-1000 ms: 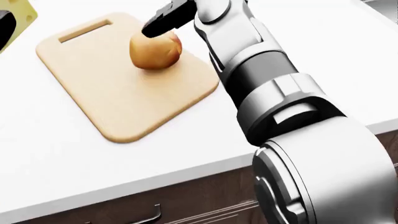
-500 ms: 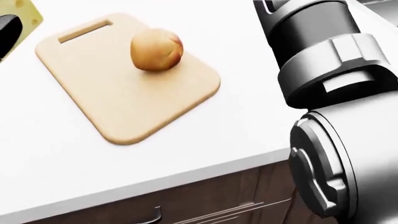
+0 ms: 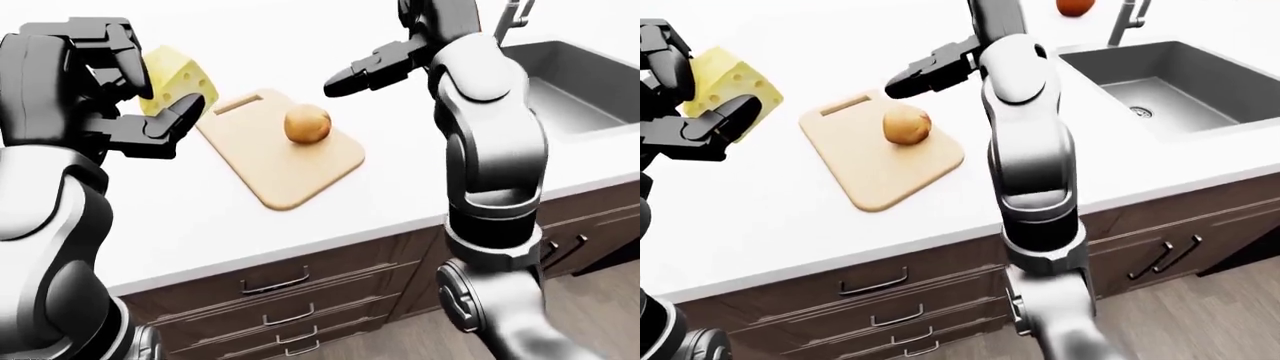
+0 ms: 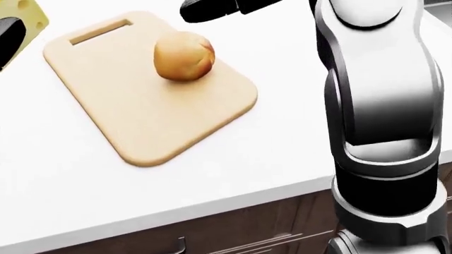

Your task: Place the bread and cheese on the cutting board.

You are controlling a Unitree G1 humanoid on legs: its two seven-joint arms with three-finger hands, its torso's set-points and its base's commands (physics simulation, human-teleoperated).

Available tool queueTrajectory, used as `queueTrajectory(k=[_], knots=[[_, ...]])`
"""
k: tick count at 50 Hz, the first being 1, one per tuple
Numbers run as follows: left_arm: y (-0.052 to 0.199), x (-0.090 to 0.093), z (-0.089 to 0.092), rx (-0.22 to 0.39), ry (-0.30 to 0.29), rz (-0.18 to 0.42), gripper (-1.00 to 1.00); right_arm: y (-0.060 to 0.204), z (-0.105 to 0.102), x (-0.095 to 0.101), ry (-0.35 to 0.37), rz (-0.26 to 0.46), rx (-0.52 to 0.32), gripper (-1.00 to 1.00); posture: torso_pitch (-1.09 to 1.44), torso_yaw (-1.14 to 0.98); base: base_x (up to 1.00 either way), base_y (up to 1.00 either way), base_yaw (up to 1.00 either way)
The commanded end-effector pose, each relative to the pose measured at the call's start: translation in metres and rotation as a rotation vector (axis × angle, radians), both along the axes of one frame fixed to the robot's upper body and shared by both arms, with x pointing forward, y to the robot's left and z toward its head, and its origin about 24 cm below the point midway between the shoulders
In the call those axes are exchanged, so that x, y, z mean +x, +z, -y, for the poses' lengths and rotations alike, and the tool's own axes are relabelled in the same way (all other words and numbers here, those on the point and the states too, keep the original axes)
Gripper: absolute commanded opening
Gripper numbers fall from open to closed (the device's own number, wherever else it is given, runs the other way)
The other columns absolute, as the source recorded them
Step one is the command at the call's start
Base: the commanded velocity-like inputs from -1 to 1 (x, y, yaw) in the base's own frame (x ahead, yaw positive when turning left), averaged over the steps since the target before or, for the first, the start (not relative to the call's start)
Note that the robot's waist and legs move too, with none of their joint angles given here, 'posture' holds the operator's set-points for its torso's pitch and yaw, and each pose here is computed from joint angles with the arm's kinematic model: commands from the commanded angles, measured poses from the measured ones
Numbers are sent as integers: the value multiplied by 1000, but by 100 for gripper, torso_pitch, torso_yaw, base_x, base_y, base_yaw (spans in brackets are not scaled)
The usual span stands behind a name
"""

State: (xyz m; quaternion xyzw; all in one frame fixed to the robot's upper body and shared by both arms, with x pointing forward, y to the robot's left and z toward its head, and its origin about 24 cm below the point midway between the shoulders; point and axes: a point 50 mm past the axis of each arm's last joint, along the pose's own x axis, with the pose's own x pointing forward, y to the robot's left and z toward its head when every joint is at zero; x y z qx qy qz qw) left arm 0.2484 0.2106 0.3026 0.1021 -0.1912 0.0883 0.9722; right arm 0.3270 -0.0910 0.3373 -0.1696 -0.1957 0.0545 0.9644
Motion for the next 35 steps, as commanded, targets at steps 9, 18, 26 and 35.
queueTrajectory(k=[9,18,26,35], knots=[[12,-7,0,12,11,85,-100,-13,-1,-30,-4,80,-19,100,0,0,0,0,0],[13,-8,-1,11,11,87,-100,-19,-2,-38,0,86,-22,100,0,0,0,0,0],[12,-10,4,27,-6,77,-100,-25,2,-42,-3,91,4,100,0,0,0,0,0],[21,-8,5,63,-6,79,-100,-26,9,-45,-16,92,25,100,0,0,0,0,0]])
